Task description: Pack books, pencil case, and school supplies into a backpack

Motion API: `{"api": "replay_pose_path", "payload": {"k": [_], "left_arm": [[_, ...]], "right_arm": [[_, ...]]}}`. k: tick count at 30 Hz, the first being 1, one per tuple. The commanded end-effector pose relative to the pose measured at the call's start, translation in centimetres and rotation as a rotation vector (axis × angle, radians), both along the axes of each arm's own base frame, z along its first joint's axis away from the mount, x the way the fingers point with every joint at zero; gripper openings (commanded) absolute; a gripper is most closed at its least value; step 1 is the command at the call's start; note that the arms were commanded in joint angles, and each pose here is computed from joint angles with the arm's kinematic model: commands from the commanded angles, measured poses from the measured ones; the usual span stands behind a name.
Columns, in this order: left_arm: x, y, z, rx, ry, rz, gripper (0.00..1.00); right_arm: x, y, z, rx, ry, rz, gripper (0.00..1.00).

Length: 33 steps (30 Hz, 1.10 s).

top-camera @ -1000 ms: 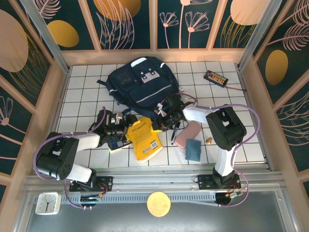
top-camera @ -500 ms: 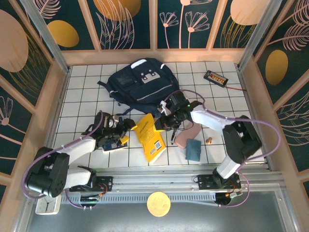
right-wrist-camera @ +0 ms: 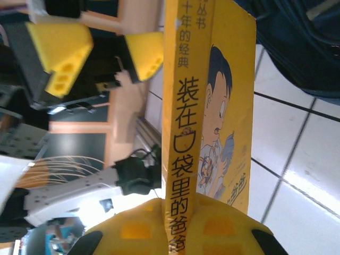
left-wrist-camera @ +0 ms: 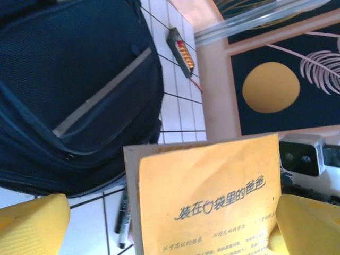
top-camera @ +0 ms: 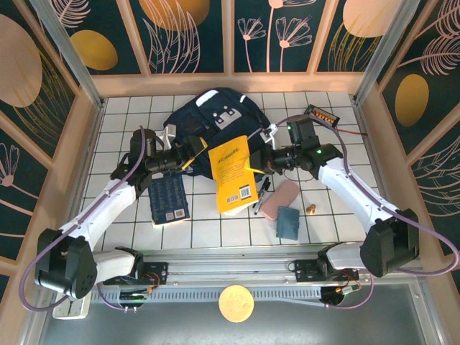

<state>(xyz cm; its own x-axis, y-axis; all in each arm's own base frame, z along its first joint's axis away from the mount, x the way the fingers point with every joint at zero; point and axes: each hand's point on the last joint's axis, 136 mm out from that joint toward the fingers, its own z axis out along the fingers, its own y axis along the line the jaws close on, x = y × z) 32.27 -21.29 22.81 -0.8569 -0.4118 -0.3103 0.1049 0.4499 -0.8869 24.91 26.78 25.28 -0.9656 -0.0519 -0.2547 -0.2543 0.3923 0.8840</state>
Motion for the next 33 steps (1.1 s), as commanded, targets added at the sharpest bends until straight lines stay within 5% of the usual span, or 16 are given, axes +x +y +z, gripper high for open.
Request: {"api": "replay_pose_path", "payload": {"k": [1, 11, 33], "left_arm": [[-0.5, -1.1, 0.9, -0.096, -0.015, -0.067, 0.99], [-1.2, -1.2, 6.4, -0.311, -0.184, -0.071, 0.99], [-3.0, -0.4, 14.2, -0.563, -0.309, -0.089, 0.99]], "right_arm": [[0.5, 0.6, 4.6, 0.178, -0.041, 0.024, 0.0], [2.2, 1.4, 13.2, 0.437, -0.123, 0.072, 0.0], [4.1, 2.3, 10.8, 0.478, -0.113, 0.091, 0.0]]}}
